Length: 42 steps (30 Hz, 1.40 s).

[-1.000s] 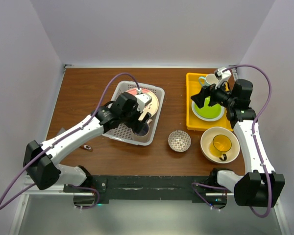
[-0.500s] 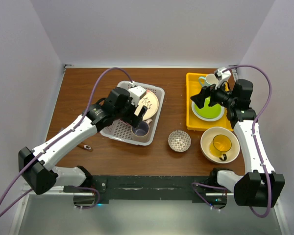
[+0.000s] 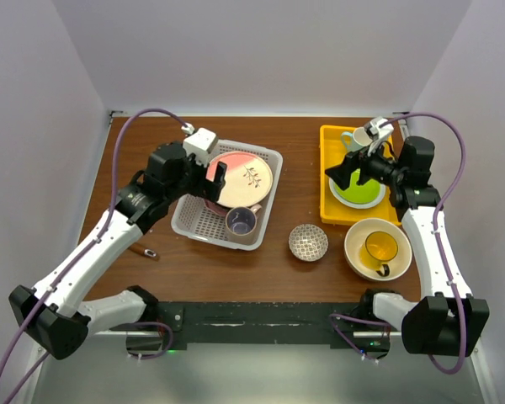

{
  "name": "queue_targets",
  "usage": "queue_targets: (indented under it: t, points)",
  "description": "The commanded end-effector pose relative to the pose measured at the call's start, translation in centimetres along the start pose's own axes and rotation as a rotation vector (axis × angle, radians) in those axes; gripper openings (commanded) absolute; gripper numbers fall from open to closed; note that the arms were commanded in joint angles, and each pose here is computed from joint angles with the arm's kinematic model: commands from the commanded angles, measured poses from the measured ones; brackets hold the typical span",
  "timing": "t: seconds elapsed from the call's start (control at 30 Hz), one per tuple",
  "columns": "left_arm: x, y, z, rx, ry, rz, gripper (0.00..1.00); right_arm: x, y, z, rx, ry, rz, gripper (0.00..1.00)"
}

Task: Place the mixed dishes into the plastic bin
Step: Place the cup in the plastic bin, then pick up the bowl from the center of the board.

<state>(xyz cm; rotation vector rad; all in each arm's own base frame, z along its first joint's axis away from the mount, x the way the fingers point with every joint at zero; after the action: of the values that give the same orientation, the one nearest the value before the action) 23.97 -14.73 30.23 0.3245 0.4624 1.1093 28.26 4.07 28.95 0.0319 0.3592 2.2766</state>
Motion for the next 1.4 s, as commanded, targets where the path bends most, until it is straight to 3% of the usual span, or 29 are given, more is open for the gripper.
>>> queue_targets:
  t: [0.0, 0.5, 1.37]
  points:
    - [1.5, 0.3, 0.8, -0.106, 0.020, 0.041, 1.00, 0.3, 0.1, 0.2, -0.019, 0.034, 0.058, 0.98]
    - [4.9, -0.5, -2.5, -0.186, 0.059, 0.194, 1.00, 1.2, -0.1, -0.2, -0.052, 0.070, 0.168, 0.98]
    - [6.0, 1.0, -3.0, -0.247, 0.096, 0.275, 1.00, 3.0, 0.2, -0.8, -0.125, 0.154, 0.372, 0.98]
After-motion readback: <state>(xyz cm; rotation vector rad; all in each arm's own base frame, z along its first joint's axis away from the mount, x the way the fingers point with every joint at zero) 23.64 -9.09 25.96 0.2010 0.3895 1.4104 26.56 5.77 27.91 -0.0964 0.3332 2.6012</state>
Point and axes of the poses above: each gripper's point midway between its finger pads, its own y axis back along the fingers, its own x axis along the line the jaws close on, z = x × y, the point moved 8 cm from there along y, back along the fingers, and after that the axes turned 14 degrees about y, right-handed, at the moved point
